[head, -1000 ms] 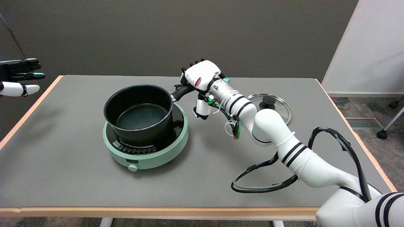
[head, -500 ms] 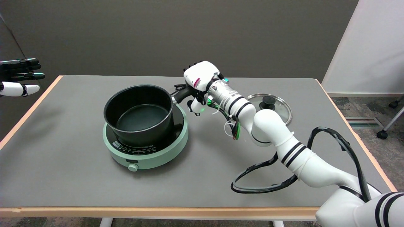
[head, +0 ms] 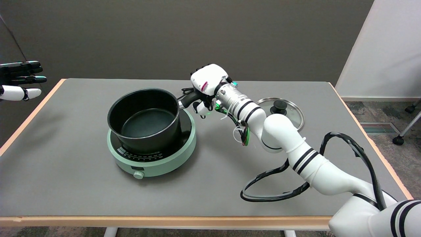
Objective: Pick up the soup pot.
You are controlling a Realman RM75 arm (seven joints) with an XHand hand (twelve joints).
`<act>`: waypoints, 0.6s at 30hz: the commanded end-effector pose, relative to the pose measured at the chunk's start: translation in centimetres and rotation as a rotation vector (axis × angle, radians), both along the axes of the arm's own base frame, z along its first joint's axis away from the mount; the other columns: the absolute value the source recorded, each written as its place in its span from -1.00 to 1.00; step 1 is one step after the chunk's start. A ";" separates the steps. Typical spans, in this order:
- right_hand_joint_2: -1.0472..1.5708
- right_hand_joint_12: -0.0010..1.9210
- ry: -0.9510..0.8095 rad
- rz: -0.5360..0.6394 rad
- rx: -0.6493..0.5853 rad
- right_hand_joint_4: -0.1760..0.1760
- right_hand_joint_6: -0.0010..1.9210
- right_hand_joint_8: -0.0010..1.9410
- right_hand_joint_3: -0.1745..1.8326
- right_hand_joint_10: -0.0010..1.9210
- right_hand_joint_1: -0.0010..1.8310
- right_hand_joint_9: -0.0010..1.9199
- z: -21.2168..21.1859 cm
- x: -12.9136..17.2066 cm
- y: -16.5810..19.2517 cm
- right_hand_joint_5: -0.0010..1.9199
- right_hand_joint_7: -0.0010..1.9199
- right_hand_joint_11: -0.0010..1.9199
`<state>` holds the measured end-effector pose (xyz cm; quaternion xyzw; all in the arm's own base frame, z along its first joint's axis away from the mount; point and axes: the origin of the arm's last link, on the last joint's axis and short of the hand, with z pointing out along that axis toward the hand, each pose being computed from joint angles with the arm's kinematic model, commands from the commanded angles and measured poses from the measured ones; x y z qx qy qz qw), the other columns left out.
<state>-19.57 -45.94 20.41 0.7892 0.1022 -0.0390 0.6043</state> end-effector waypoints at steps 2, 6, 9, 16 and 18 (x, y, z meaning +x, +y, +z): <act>0.23 0.64 0.004 -0.010 0.005 -0.51 0.64 0.62 0.16 0.64 0.07 0.64 -0.1 -0.4 0.1 0.64 0.64 0.64; 0.20 0.59 0.004 -0.013 0.007 -0.56 0.59 0.57 0.16 0.59 0.07 0.59 -0.1 -0.5 0.1 0.59 0.59 0.59; 0.09 0.49 0.004 -0.015 0.008 -0.63 0.49 0.47 0.22 0.49 0.09 0.49 -0.1 -0.6 0.2 0.49 0.49 0.49; -0.29 0.26 0.005 -0.019 0.012 -0.37 0.26 0.25 0.69 0.26 0.11 0.26 -0.3 -0.8 0.3 0.26 0.26 0.26; -0.33 0.23 0.010 -0.016 0.012 -0.23 0.23 0.22 0.75 0.23 0.11 0.23 -0.4 -0.8 0.4 0.23 0.23 0.23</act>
